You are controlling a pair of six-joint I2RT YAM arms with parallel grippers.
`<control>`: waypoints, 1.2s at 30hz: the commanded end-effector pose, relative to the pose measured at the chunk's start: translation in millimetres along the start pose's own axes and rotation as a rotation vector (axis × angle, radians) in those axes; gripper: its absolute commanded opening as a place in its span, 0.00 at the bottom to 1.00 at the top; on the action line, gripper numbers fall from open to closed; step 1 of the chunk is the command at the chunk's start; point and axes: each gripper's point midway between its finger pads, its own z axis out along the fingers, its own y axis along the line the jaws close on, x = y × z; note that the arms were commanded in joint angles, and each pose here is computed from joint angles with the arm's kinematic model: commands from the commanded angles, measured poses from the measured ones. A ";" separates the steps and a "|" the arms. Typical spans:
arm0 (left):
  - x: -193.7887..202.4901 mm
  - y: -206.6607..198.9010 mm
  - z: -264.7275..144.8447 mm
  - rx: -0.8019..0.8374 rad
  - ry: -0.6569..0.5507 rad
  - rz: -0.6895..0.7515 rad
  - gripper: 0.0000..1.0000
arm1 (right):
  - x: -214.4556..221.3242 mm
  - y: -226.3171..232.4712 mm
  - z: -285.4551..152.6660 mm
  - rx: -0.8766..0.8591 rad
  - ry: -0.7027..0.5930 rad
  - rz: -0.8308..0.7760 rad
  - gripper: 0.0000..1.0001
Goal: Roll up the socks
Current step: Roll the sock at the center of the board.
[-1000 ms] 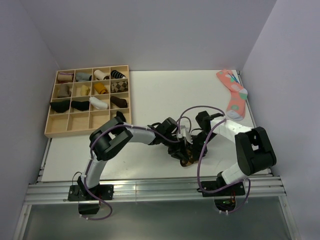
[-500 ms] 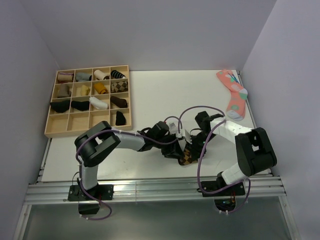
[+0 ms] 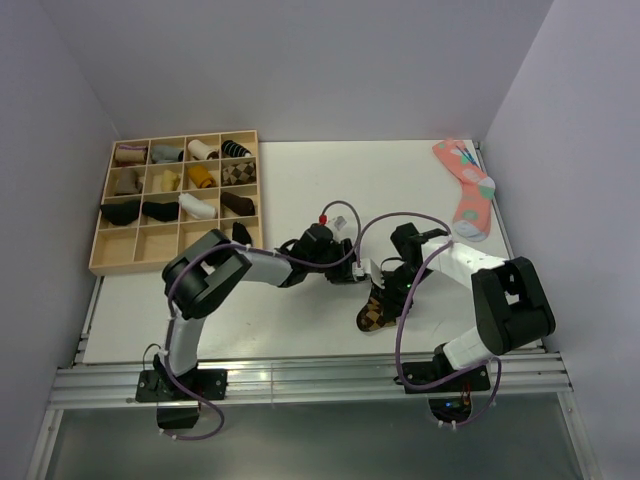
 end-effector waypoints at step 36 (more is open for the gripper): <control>47.5 37.4 54.6 0.099 0.353 0.269 0.19 | 26.0 -5.5 3.6 0.023 0.115 -0.004 0.25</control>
